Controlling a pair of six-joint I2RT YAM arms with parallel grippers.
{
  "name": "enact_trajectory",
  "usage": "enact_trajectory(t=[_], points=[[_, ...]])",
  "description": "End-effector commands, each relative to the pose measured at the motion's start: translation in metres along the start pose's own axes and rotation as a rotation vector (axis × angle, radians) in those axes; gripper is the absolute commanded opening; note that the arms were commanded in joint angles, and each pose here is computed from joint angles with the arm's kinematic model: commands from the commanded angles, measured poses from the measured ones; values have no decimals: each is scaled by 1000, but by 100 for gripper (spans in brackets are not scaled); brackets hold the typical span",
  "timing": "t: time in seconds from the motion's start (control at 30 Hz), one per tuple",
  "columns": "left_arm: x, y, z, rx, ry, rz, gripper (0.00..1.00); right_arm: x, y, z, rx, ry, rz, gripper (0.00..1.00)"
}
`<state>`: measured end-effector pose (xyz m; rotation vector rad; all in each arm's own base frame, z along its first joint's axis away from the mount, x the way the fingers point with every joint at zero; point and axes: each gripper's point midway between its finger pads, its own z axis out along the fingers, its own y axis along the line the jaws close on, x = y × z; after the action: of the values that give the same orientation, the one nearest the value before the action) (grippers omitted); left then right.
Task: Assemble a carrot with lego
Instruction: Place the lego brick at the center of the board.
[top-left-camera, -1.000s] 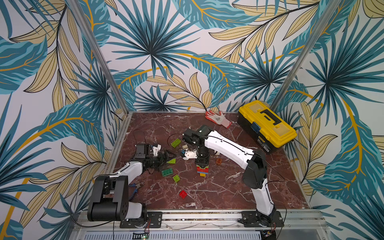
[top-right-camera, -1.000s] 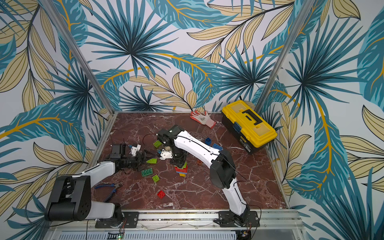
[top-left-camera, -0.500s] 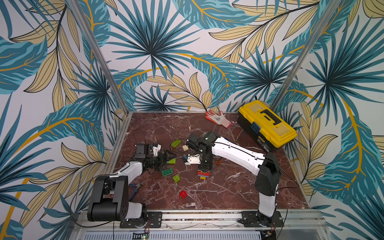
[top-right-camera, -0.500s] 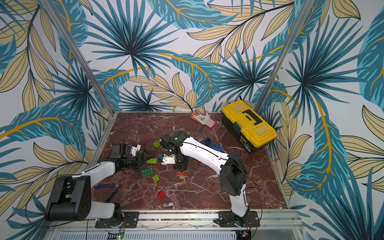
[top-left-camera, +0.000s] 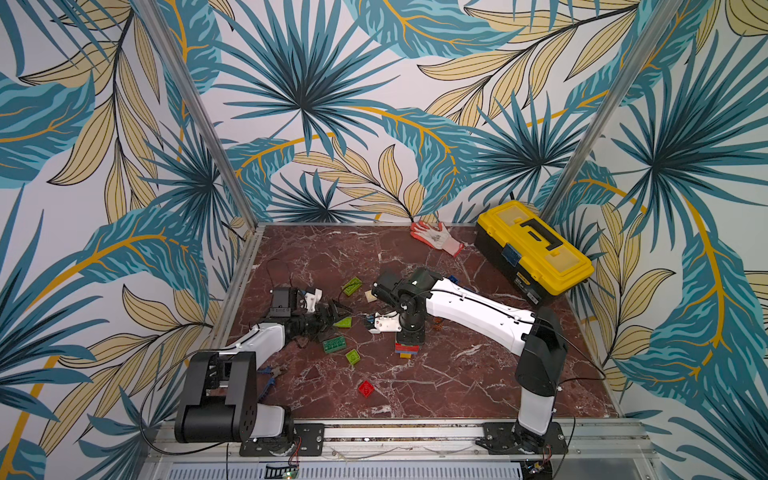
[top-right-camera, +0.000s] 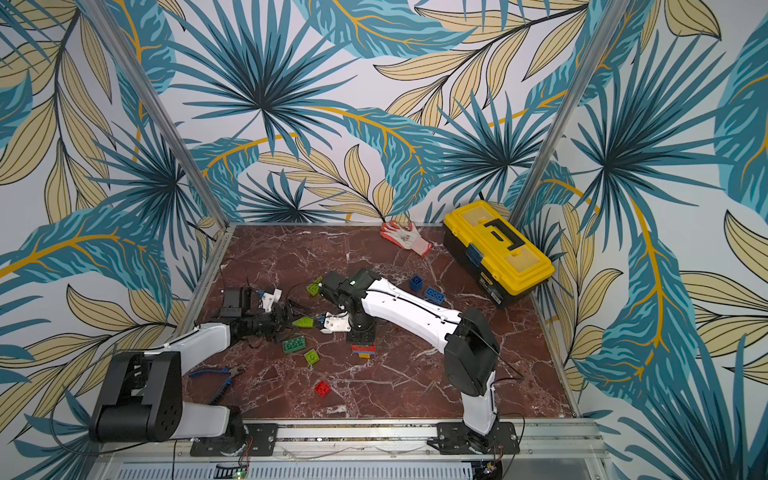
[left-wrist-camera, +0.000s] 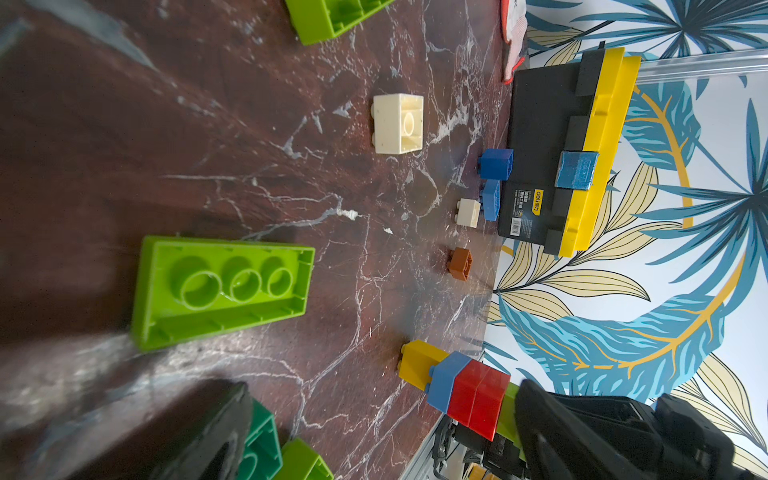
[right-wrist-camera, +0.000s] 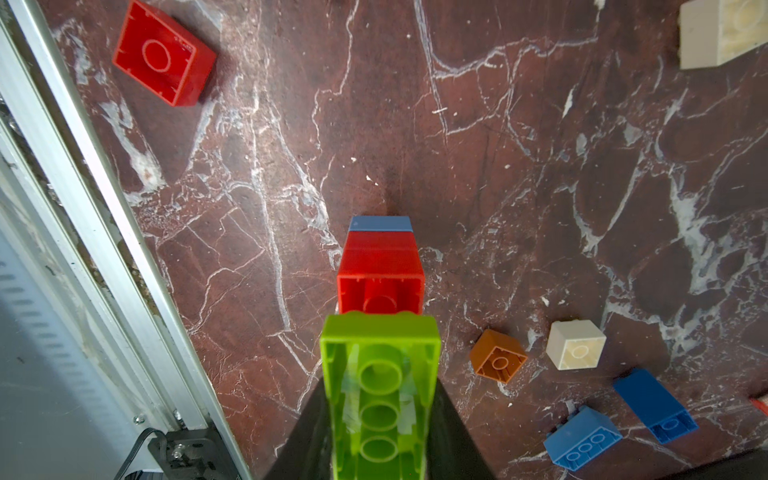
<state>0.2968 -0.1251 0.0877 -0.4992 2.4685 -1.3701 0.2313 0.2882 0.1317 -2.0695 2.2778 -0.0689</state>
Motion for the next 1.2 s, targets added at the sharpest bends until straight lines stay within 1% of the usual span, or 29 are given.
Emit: enact_trajectory(t=[0.0,0.13,0.6,0.73,1.0,1.17], points=[[-7,-6,-3,11,-20,30,99,-2,-2,13,13,16,-18,33],[-7,-8,-4,15,-20,32,99,-1,-2,11,15,17,-17,36],[-6,-9,-4,17,-20,37,99,-10,-4,1,22,-40,-6,45],[-6,-8,-4,16,-21,34,99,-11,-2,-6,12,-68,-2,49],[-7,-10,-6,15,-29,29,99,-16,3,-27,13,-163,15,63],[-10,-12,-12,-33,-48,26,99,-17,4,-44,37,-228,20,71]])
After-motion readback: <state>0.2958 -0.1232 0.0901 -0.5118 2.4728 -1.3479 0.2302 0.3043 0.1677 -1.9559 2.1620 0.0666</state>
